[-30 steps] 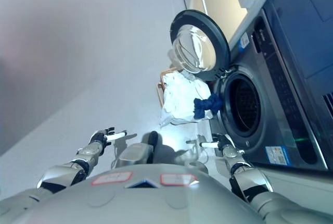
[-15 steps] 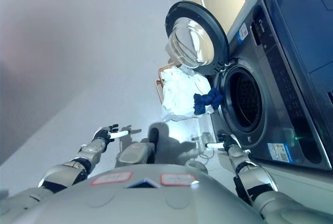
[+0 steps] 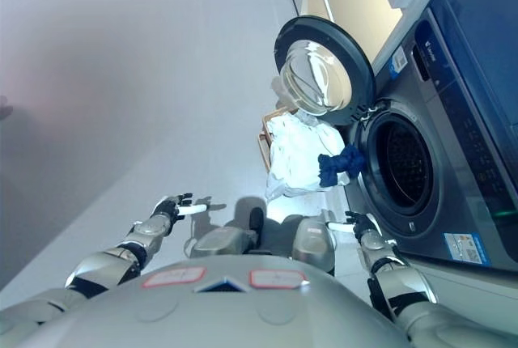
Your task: Put the clothes in the basket into the washing machine.
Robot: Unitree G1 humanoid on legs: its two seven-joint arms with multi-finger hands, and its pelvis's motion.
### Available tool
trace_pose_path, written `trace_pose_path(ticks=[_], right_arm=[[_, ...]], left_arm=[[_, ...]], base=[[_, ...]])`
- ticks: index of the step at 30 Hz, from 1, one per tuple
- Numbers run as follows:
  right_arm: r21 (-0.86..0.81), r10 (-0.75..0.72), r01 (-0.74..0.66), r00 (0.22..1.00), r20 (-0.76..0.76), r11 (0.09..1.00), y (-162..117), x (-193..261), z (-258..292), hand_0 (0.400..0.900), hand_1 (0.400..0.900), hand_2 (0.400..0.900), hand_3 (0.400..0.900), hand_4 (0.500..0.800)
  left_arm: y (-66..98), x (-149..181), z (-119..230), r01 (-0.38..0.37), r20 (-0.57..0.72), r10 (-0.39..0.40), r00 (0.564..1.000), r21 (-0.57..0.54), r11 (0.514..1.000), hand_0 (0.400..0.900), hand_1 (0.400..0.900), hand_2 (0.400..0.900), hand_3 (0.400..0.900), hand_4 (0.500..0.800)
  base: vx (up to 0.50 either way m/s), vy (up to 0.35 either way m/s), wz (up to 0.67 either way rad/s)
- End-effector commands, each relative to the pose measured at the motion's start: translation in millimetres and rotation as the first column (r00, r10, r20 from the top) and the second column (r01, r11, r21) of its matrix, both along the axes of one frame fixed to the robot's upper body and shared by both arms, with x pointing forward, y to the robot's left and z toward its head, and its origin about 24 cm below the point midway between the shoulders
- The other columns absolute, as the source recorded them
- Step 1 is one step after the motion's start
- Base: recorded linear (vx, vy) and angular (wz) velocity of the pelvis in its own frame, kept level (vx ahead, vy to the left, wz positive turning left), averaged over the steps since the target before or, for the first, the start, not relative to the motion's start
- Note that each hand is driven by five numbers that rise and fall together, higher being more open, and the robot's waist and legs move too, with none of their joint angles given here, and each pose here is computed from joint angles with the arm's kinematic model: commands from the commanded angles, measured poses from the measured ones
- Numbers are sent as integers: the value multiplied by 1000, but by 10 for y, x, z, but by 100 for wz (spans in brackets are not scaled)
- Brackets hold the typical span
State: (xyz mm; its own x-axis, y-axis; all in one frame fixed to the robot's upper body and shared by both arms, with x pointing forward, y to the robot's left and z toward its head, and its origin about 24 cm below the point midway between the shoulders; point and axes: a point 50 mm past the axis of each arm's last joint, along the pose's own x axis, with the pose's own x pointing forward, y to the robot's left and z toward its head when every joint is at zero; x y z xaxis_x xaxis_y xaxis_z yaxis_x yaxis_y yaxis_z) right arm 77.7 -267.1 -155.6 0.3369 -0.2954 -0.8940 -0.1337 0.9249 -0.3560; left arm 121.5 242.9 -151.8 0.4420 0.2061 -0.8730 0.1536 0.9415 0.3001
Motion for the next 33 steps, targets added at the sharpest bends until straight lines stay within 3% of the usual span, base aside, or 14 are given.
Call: trace_pose_path(ticks=[1, 21, 29, 33], right_arm=[[-29, -32, 32, 999, -4, 999, -110, -107, 22, 900, 900, 900, 900, 800], [-6, -32, 32, 997, -74, 999, -64, -315, -26, 900, 900, 900, 900, 800], [-65, 7, -3, 998, 64, 998, -196, 96, 102, 900, 900, 900, 900, 800], [-140, 148, -124, 973, 179, 982, -210, 621, 276, 900, 900, 900, 900, 800]], left_arm=[[90, 224, 105, -10, 91, 8, 996, 20, 1000, 900, 900, 900, 900, 800], [47, 60, 38, -29, 54, 29, 998, -5, 1000, 900, 900, 900, 900, 800], [-59, 328, 111, 22, 128, -21, 992, -7, 1000, 900, 900, 900, 900, 800], [-145, 643, 238, 66, 225, -66, 972, 8, 998, 900, 900, 900, 900, 800]], base=[[218, -82, 26], [210, -98, 20], [59, -128, 61], [-156, -26, -5]])
